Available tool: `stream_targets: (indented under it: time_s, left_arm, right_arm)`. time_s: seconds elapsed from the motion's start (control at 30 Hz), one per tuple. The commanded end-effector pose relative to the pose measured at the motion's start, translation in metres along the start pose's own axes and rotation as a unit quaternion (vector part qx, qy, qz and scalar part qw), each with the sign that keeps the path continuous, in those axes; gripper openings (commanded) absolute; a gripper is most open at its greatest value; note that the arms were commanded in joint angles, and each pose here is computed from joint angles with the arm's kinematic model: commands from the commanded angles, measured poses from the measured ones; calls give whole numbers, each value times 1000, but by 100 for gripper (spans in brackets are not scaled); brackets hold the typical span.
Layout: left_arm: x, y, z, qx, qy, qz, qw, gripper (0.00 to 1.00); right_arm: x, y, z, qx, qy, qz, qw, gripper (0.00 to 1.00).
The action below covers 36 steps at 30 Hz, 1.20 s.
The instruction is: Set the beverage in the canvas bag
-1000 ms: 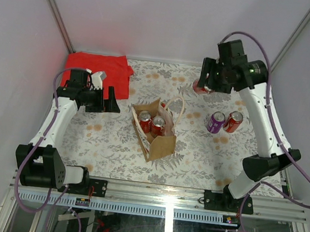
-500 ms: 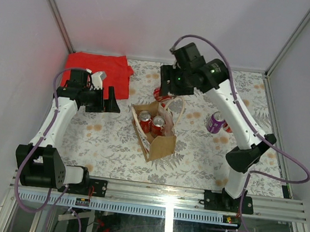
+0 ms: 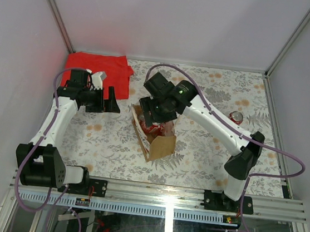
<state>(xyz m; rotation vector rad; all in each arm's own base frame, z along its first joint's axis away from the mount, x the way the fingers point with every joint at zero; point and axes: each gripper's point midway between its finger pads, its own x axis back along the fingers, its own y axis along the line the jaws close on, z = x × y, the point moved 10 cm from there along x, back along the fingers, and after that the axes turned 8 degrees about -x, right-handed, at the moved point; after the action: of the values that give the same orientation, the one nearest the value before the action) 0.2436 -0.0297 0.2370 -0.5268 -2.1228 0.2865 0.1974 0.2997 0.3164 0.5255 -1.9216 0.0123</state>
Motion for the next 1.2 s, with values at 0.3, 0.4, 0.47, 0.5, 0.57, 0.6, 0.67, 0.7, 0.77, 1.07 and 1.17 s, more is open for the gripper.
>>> stream_targets:
  time_s: [0.3,0.4,0.47,0.5,0.57,0.6,0.67,0.7,0.77,1.07,1.17]
  left_arm:
    - [0,0,0,2,2,8,1000,100]
    - [0,1,0,1,2,9,1000,100]
    - [0,1,1,2,2,9,1000,100]
    - [0,1,1,1,2,9,1000,100]
    - [-1,1,2,1,3,8,1000,100]
    - [-1,1,2,-1,3,8,1000,100]
    - [-1,1,3,0,4,6,1000,100]
    - [-1,2,3,0,4,7,1000,100]
    - [-2,2,4,1,5,7,1000,100]
    - [-2,2,3,1,1,8,1000,100]
    - [-2,1,4,0,1,8,1000,100]
  right_arm:
    - [-9,15,1,4,-33,-23,999,0]
    - [-22,18,1,10,-21,-20,1000,0]
    - [-30,19,1,12,-14,-15,1000,0]
    - [-34,19,2,12,-8,-13,1000,0]
    - [-38,19,2,14,0,-10,1000,0]
    - [-39,19,2,15,3,-9,1000,0]
    - [-41,18,3,15,8,-6,1000,0]
    - [-42,18,4,16,8,-5,1000,0]
    - [-43,17,4,17,11,0,1000,0]
    - [-60,19,2,28,24,11,999,0]
    - [-71,20,3,32,34,15,999,0]
